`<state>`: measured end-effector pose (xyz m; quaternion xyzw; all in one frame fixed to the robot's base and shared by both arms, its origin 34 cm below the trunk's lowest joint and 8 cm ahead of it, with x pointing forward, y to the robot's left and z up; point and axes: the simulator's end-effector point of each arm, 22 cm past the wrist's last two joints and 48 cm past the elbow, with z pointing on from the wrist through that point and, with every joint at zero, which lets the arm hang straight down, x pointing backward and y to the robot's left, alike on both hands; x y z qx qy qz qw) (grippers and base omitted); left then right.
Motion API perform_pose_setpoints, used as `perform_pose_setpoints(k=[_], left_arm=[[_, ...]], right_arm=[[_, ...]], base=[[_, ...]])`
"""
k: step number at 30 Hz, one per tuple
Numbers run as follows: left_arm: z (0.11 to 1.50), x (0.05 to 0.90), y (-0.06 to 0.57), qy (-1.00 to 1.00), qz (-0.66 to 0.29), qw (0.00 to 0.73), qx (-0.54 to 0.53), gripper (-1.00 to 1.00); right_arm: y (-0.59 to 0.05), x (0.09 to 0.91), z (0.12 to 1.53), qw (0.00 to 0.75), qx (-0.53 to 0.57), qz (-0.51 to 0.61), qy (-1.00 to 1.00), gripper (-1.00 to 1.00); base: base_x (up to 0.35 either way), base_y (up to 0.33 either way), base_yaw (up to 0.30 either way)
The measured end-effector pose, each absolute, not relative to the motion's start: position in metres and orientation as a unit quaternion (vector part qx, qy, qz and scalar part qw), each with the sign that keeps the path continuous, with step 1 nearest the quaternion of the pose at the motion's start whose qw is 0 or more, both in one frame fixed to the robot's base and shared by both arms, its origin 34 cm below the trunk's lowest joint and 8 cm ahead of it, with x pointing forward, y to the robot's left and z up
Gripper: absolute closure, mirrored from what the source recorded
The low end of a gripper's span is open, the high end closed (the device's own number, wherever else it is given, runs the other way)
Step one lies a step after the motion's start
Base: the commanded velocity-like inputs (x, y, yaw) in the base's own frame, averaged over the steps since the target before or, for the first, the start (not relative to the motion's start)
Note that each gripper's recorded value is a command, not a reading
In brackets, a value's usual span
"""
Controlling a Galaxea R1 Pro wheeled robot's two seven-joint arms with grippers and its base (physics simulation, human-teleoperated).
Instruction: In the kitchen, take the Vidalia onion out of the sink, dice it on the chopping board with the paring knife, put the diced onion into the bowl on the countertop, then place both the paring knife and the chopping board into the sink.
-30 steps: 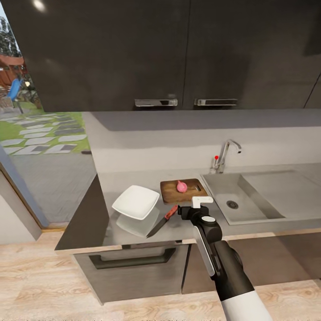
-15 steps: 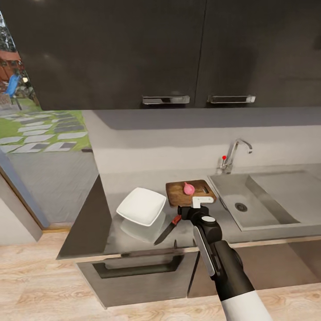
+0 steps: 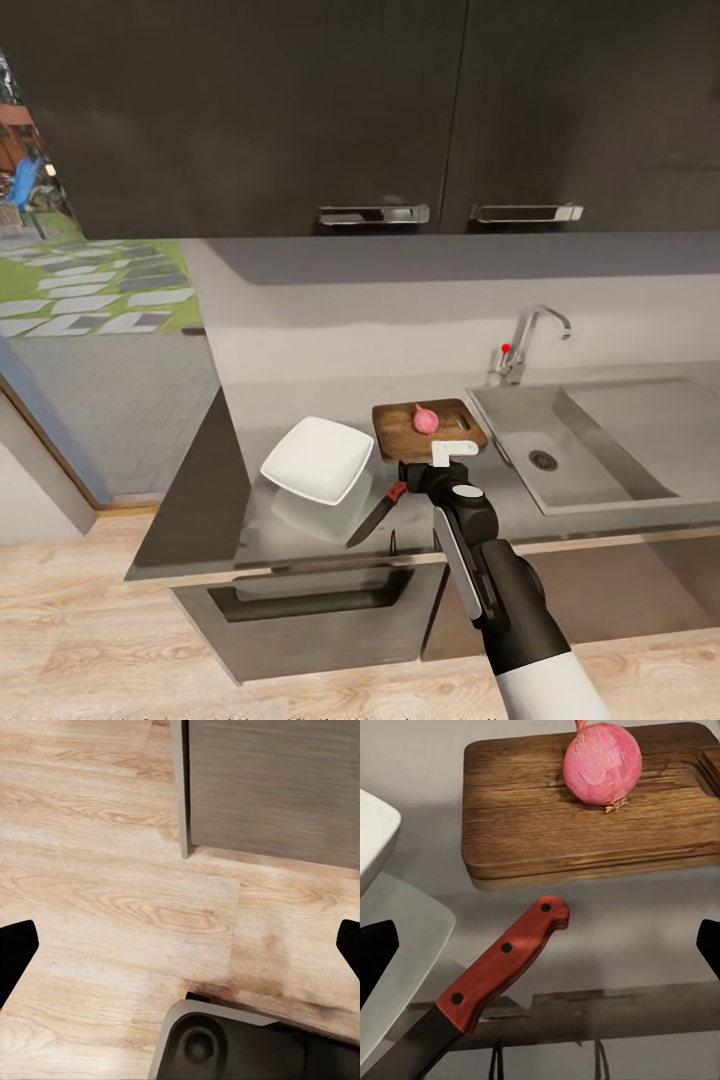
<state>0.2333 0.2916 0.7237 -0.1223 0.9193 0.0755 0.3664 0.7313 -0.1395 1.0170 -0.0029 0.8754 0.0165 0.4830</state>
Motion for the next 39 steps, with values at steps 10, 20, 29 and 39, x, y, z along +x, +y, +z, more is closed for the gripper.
perform_pose_setpoints(k=[10, 20, 29, 39], left_arm=[[0.721, 0.227, 0.288, 0.923, 0.075, 0.357, -0.124, -1.00], [0.719, 0.222, 0.286, 0.926, 0.075, 0.349, -0.125, -1.00], [0.717, 0.218, 0.285, 0.928, 0.076, 0.343, -0.125, -1.00], [0.714, 0.210, 0.283, 0.932, 0.077, 0.332, -0.125, -1.00]], right_arm=[[-0.139, 0.732, 1.008, 0.477, -0.003, 0.017, 0.879, -1.00], [-0.139, 0.732, 0.999, 0.470, -0.003, 0.017, 0.882, -1.00], [-0.139, 0.731, 0.991, 0.465, -0.003, 0.017, 0.885, -1.00], [-0.139, 0.731, 0.982, 0.458, -0.003, 0.017, 0.889, -1.00]], base=[[0.000, -0.071, 0.000], [0.000, -0.009, 0.000], [0.054, -0.008, 0.000], [0.148, -0.036, 0.000]])
